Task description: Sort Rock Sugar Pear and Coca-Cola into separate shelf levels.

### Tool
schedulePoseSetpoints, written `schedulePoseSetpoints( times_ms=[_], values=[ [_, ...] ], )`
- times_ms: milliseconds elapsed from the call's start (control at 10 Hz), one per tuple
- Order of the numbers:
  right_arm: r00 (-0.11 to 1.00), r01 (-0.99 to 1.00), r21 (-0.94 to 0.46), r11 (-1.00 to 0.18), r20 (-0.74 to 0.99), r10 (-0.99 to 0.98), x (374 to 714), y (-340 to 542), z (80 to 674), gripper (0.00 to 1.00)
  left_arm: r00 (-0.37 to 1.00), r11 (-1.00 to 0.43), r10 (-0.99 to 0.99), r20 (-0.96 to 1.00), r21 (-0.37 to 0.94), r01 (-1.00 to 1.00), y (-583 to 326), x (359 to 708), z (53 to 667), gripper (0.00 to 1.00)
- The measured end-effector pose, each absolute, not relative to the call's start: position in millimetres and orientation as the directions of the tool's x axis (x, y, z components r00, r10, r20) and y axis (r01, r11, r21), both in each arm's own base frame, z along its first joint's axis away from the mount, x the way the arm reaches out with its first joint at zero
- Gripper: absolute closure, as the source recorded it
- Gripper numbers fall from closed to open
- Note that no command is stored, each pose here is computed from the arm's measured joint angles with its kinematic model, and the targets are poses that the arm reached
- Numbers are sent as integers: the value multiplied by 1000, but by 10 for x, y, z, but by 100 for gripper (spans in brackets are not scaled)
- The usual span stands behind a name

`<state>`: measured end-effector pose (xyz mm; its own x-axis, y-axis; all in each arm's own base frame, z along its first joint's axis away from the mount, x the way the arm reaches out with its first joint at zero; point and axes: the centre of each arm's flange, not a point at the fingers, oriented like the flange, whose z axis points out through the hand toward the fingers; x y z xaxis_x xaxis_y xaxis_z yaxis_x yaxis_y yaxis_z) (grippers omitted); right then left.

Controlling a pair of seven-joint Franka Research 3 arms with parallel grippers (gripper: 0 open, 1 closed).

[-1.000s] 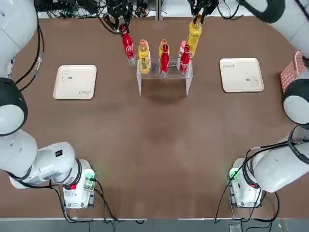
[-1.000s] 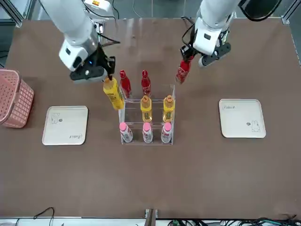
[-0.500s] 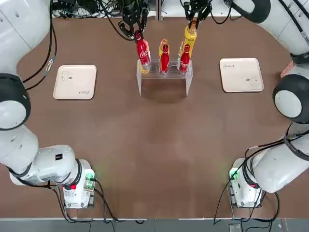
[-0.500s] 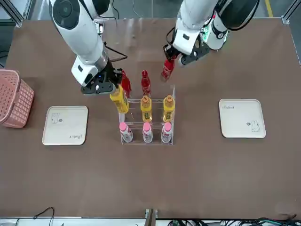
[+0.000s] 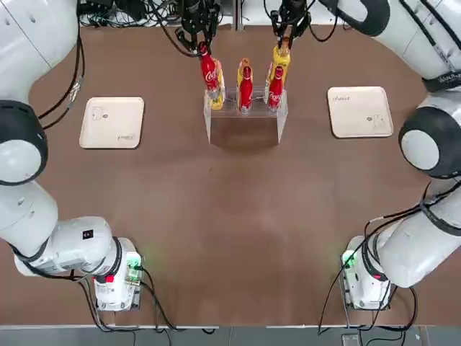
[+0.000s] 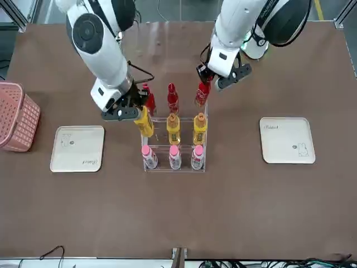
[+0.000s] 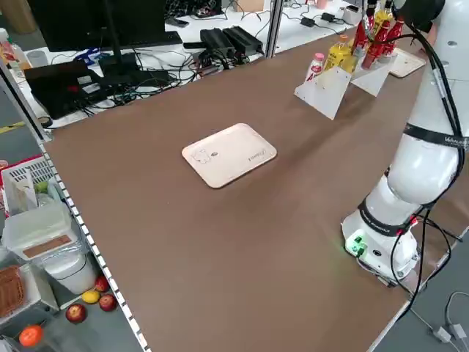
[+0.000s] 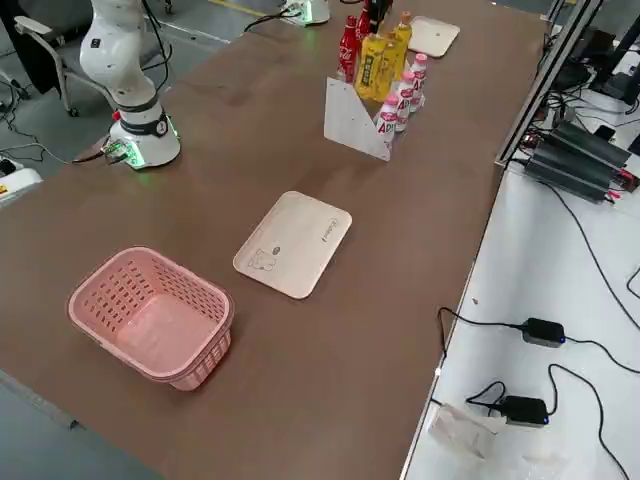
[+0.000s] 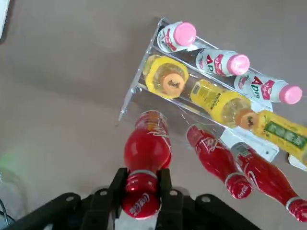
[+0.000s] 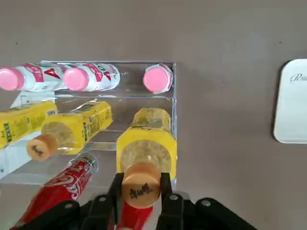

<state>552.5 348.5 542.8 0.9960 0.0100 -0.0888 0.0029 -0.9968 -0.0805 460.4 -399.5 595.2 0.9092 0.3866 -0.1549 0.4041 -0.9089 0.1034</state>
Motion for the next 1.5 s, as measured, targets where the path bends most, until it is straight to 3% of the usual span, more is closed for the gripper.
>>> schedulePoseSetpoints(
  times_ms=[400,900,1300,1400,1500],
  values=[
    [996,4,-81,-997,-93,12,5577,3615,5217,66,954,-958,280,-106,31,284,-4613,4224,5580,68],
    [993,-12,-66,-998,-119,-5,5726,3633,4803,66,938,-941,336,-91,13,338,-4304,4754,5365,68],
    [992,-16,-65,-998,-123,-7,5730,3636,4686,66,948,-951,309,-74,-14,309,-4405,4723,5225,68],
    [992,-18,-66,-998,-123,-10,5732,3636,4687,64,951,-953,302,-74,-24,301,-4432,4728,5153,68],
    [993,-21,-68,-997,-118,-13,5737,3638,4691,52,951,-954,301,-76,-24,300,-4435,4746,5138,67]
  ],
)
